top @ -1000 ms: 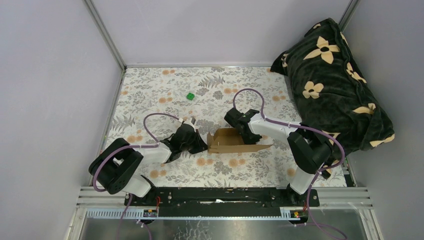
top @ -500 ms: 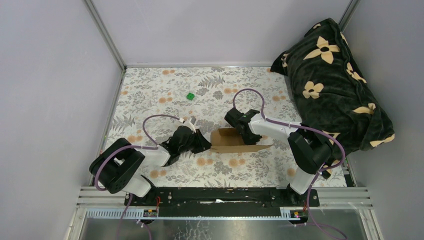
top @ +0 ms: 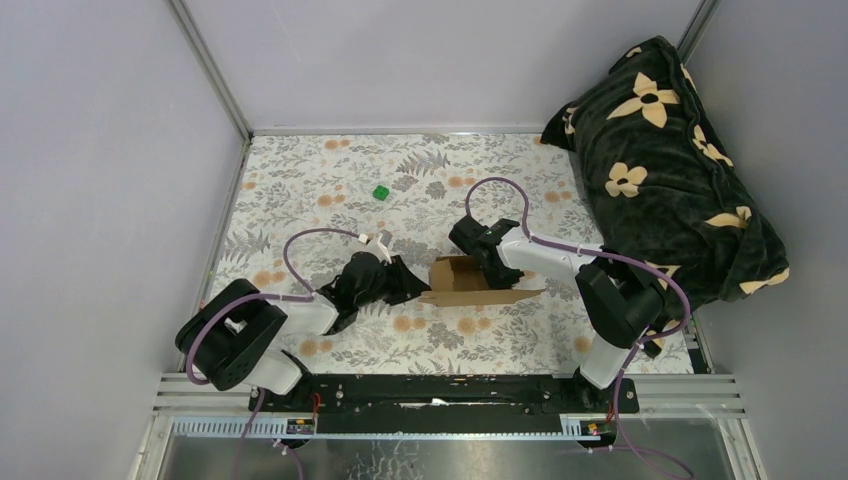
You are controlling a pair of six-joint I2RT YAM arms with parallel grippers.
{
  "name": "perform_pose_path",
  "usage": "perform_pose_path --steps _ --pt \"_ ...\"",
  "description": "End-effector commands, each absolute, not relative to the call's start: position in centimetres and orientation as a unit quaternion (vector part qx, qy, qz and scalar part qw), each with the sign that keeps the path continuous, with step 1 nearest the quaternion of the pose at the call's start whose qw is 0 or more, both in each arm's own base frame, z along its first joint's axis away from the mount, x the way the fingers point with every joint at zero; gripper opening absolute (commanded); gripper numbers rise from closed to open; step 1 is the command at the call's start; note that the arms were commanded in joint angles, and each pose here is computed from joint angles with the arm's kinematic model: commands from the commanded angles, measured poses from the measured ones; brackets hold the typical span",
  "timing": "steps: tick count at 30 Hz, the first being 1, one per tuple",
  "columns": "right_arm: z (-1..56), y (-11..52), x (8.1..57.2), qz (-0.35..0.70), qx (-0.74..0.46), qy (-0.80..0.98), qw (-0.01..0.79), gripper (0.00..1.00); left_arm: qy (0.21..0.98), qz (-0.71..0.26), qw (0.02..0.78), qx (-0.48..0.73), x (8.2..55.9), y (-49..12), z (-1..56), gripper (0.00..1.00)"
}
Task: Fold the paper box
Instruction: Fold the paper box at the center of the board.
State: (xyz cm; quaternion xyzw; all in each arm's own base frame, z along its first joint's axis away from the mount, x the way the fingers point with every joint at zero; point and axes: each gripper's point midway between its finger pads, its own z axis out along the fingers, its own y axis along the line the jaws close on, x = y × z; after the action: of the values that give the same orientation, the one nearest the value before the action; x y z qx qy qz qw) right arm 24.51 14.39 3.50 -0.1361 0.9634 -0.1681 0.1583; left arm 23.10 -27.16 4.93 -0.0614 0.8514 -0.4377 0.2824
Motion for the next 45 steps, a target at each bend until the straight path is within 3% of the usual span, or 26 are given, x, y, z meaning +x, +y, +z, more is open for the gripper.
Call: perform_pose_path --steps 1,27,39,41,45 --pt "2.3 13.9 23.8 -0.169 -0.139 0.967 0.134 0.04 0.829 -0.461 0.312 -0.045 23.5 -27.7 7.1 0.32" --pt "1.7 14.0 23.6 -0.166 -0.141 0.967 0.129 0.03 0.819 -0.489 0.299 -0.030 23.9 -29.8 8.3 0.39" --pt "1.6 13.8 23.5 -0.167 -0.142 0.967 0.129 0.03 0.859 -0.448 0.247 -0.016 23.3 -30.8 5.2 0.41" --pt "1.7 13.8 23.5 -0.166 -0.141 0.967 0.130 0.03 0.871 -0.430 0.238 -0.013 23.1 -30.5 4.7 0.43" --pt "1.5 13.9 23.5 -0.164 -0.140 0.968 0.128 0.03 0.889 -0.392 0.236 -0.004 23.2 -30.1 4.4 0.61"
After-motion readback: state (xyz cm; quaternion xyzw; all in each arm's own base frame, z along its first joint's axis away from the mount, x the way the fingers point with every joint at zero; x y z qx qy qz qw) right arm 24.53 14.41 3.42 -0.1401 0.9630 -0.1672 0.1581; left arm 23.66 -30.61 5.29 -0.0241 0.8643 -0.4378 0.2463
